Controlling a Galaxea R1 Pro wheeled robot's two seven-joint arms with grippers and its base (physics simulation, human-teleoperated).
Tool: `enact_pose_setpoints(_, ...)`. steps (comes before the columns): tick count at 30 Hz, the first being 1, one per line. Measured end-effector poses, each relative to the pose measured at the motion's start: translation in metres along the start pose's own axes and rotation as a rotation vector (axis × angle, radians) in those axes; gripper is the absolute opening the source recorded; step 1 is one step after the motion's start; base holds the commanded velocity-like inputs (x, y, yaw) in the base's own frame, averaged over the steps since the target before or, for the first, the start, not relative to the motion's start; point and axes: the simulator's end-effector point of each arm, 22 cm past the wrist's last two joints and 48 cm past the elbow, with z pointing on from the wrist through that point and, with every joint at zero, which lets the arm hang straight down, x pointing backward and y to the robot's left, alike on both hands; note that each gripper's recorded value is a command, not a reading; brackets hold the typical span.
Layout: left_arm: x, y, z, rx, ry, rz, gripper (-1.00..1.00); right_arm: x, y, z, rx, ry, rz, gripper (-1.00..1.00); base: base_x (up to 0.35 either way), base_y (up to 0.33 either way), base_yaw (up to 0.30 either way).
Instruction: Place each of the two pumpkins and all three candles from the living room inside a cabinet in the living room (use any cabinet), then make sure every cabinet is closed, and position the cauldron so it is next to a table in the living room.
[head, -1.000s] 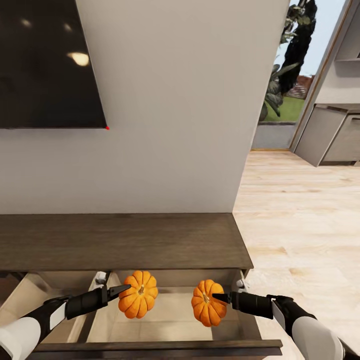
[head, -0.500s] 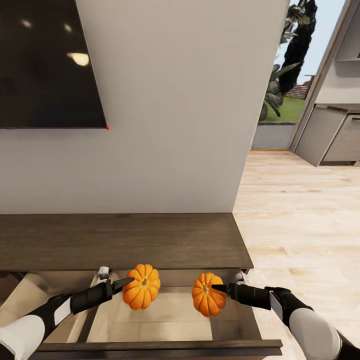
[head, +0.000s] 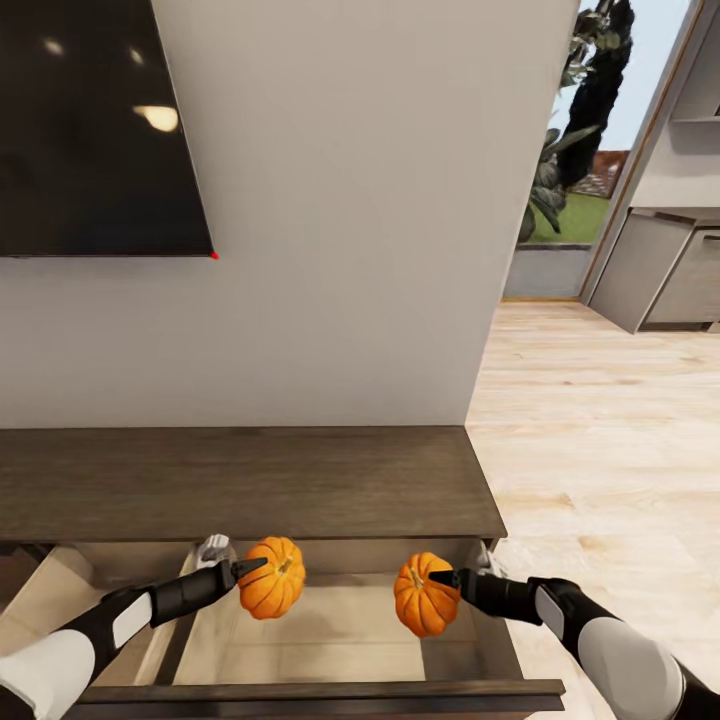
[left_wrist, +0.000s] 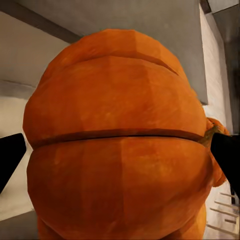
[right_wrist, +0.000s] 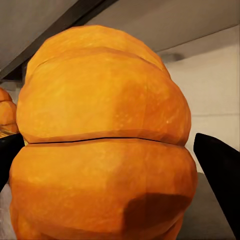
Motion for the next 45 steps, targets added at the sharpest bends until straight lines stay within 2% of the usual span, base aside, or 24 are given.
enact_pose_setpoints(8,0.004,0.008,-0.001,-0.026,0.003,-0.009,-1.0,0.002,-0.001,0.001,0.003,0.004,0.004,-1.0,0.0,0.0,0.0)
enact_pose_setpoints(13,0.009,0.001,0.006,-0.012,0.012,-0.007,-1.0,0.003,-0.005,0.001,0.026,0.006,0.004,-1.0,0.0,0.0,0.0)
enact_pose_setpoints(24,0.005,-0.003,0.007,0.003,-0.001,0.008,-1.0,0.003,-0.004,0.003,0.025,0.007,0.002,-1.0,0.0,0.0,0.0)
enact_pose_setpoints(45,0.027,0.033,0.025,-0.003,-0.003,0.011,-1.0,0.021,-0.037,0.027,0.026,0.007,0.002,-1.0,0.0,0.0,0.0)
